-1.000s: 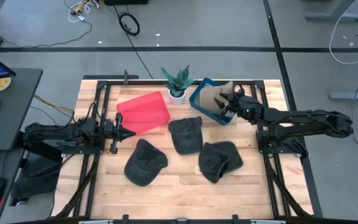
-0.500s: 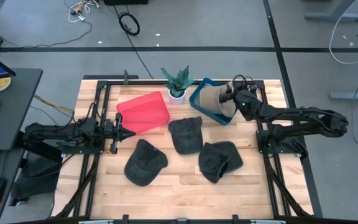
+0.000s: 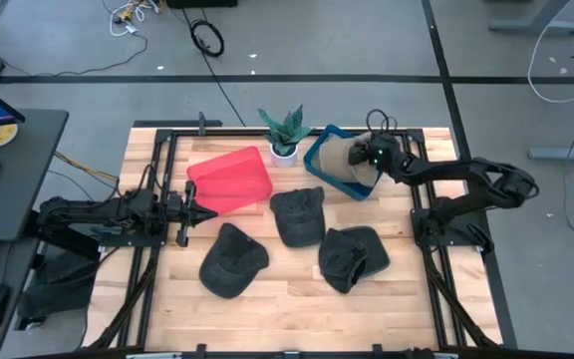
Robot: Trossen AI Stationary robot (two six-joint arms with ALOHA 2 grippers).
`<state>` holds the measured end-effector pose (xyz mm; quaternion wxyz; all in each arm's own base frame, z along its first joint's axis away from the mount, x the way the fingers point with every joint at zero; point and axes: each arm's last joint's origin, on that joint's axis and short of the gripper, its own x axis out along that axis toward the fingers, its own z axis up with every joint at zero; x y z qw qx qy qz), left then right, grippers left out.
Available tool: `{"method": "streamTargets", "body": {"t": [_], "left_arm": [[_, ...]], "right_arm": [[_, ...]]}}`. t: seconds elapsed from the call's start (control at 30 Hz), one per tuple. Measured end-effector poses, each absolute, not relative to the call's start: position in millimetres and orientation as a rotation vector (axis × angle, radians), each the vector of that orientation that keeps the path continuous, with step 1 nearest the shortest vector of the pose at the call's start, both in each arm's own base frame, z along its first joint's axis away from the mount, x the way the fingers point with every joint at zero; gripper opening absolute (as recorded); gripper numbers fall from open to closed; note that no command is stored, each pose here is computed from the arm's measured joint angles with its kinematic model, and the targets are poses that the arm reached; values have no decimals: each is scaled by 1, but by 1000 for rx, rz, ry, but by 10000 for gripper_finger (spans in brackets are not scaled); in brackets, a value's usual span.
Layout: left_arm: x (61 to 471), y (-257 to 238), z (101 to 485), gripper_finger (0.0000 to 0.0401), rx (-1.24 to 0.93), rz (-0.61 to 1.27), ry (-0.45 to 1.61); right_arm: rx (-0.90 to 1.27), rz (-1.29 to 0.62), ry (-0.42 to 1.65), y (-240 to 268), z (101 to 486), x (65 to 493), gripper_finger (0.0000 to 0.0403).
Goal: Pick & Place hat
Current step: Put the brown cap into the blue bin, then put the right black cap into the pink bin
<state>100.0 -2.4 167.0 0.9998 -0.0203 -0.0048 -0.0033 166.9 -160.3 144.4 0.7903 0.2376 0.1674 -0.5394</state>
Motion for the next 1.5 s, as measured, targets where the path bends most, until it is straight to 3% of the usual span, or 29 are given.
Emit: {"method": "streamTargets", "body": {"t": [0.1, 0.3, 0.5, 1.33, 1.5], "left_arm": [[100, -2, 167, 3, -41, -7, -9], [100, -2, 167, 3, -40, -7, -9], [100, -2, 167, 3, -41, -7, -9], [100, -2, 167, 3, -41, -7, -9], [100, -2, 167, 3, -40, -7, -10]], "right_arm": [[587, -1119, 419, -167, 132, 164, 181], [501, -1040, 631, -168, 135, 169, 181], [487, -1079, 732, -169, 137, 168, 181], [452, -1023, 468, -148, 204, 172, 181], [485, -928, 392, -136, 222, 166, 181]]}}
